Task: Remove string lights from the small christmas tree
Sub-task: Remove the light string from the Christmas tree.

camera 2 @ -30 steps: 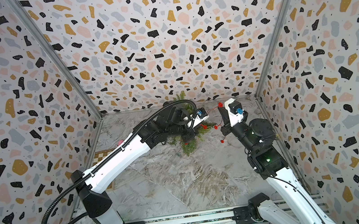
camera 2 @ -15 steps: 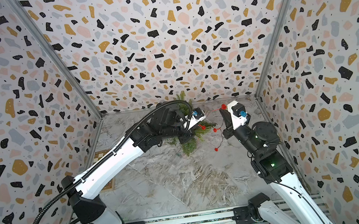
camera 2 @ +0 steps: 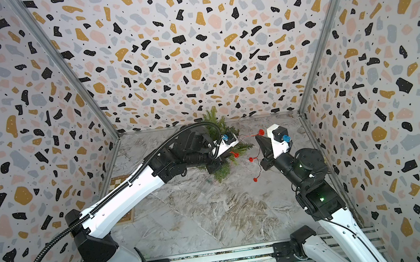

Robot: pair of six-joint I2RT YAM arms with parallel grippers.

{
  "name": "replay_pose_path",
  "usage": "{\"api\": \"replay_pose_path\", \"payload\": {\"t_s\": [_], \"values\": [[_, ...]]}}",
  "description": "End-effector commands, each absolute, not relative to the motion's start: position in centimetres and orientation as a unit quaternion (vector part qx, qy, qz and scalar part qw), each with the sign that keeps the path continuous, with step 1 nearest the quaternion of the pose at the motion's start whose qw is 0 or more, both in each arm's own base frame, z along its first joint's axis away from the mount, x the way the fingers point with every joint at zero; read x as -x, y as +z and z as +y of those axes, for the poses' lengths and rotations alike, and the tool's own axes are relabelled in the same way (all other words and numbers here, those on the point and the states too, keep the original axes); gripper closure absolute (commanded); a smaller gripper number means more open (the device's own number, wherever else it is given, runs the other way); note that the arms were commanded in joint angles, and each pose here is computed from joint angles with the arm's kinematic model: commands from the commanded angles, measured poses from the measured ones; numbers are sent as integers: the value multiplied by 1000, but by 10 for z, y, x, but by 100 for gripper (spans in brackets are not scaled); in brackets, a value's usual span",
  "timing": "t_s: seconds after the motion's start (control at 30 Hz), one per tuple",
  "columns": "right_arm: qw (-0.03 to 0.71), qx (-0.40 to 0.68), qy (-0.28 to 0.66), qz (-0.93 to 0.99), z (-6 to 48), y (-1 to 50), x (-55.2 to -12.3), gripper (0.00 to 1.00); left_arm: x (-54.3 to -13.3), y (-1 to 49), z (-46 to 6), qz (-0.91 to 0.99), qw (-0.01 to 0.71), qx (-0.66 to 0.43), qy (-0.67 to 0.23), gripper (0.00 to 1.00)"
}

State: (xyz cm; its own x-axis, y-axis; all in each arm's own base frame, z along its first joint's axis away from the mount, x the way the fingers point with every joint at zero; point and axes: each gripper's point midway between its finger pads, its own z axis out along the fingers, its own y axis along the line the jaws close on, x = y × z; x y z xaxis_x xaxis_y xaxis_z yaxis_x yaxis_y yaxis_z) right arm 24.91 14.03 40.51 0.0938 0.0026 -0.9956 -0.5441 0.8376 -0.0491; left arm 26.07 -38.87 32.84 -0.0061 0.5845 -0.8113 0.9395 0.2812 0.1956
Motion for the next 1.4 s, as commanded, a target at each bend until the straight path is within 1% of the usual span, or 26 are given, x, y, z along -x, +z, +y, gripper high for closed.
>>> {"api": "replay_pose_path", "payload": {"t_s": [0.0,0.27,0.63,0.9,1.17,1.37], "values": [[697,217,227,644,146,403,-235,100,-252,349,-389,661,449,-555,-231,100],[672,232,248,658,154,382,-227,100,-245,354,-383,658,453,-554,-236,100],[648,252,275,664,171,364,-225,100,-235,344,-370,666,450,-543,-243,100],[633,266,278,672,182,346,-222,100,-231,347,-354,669,472,-521,-240,100],[632,289,278,663,191,343,-214,100,-234,345,-336,681,489,-502,-212,100],[627,304,289,656,198,342,-207,100,-232,344,-333,681,490,-501,-211,100]]}}
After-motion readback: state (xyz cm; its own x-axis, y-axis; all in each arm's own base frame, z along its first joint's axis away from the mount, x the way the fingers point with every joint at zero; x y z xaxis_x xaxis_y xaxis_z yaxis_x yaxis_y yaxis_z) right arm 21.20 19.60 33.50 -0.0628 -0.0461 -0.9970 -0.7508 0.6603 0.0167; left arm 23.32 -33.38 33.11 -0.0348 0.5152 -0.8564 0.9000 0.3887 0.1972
